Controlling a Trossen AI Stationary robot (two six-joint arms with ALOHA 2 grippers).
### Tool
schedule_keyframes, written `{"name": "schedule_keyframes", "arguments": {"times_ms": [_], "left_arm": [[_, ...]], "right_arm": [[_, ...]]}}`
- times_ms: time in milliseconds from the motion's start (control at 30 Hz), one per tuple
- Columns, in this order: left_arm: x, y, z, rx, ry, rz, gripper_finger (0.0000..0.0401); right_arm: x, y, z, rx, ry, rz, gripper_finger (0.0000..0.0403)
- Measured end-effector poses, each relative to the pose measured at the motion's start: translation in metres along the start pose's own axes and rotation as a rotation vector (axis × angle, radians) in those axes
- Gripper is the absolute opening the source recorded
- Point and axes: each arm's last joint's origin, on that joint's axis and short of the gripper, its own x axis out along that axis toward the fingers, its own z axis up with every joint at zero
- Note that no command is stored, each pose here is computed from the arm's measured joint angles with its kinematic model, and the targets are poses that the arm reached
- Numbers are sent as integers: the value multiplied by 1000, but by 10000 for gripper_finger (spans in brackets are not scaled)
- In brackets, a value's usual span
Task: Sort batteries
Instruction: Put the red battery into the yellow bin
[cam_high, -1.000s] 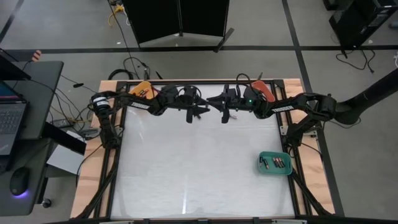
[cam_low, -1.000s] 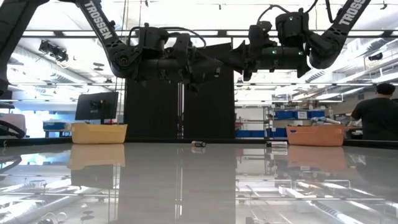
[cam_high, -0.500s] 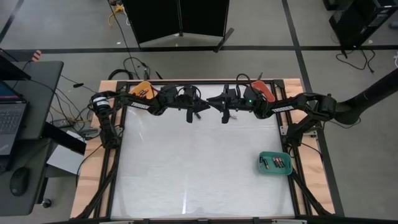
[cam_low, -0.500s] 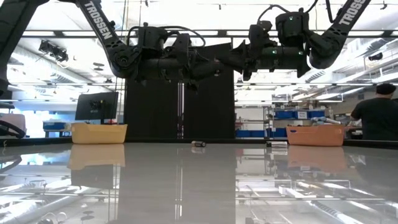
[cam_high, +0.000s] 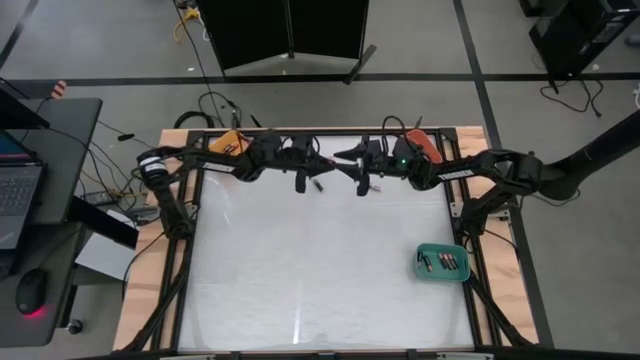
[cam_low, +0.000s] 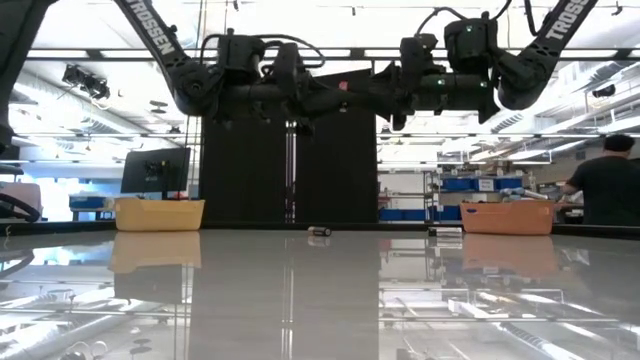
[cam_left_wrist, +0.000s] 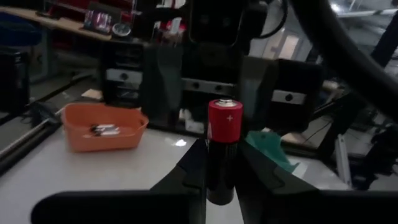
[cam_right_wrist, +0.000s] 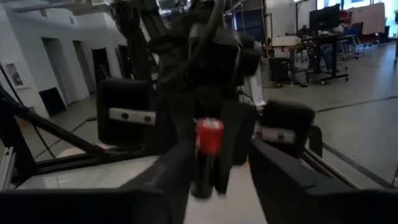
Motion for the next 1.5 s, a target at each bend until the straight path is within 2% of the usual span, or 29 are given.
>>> {"name": "schedule_keyframes", "arguments": {"times_ms": [167,300,400,533,700,767,967,1167,1300,1500], "left_arm": [[-17,-5,20,46,81,66,56],[-36,-12,34,75,181,154,56],[-55,-19,43,79,266,251,56],[-79,-24,48,45,382,400,56],[-105,-26,48,-30,509,557,56],[-115,-22,44,-76,571,638,56],[-148,-10,27,-207,816,880,56],[-181,0,23,-339,933,1086,56],[-194,13,19,-387,962,1156,56],[-205,37,1,-427,1078,1163,56]], "right_arm": [[-4,3,9,-44,0,-3,210],[-10,5,17,-92,26,-52,204],[-15,4,18,-120,80,-128,174],[-19,3,15,-138,153,-197,112],[-20,2,12,-141,188,-216,28],[-20,2,11,-153,201,-229,10],[-20,2,9,-156,218,-234,28],[-21,1,6,-161,251,-235,9],[-21,1,6,-167,255,-234,14],[-22,1,5,-166,263,-234,19]]}}
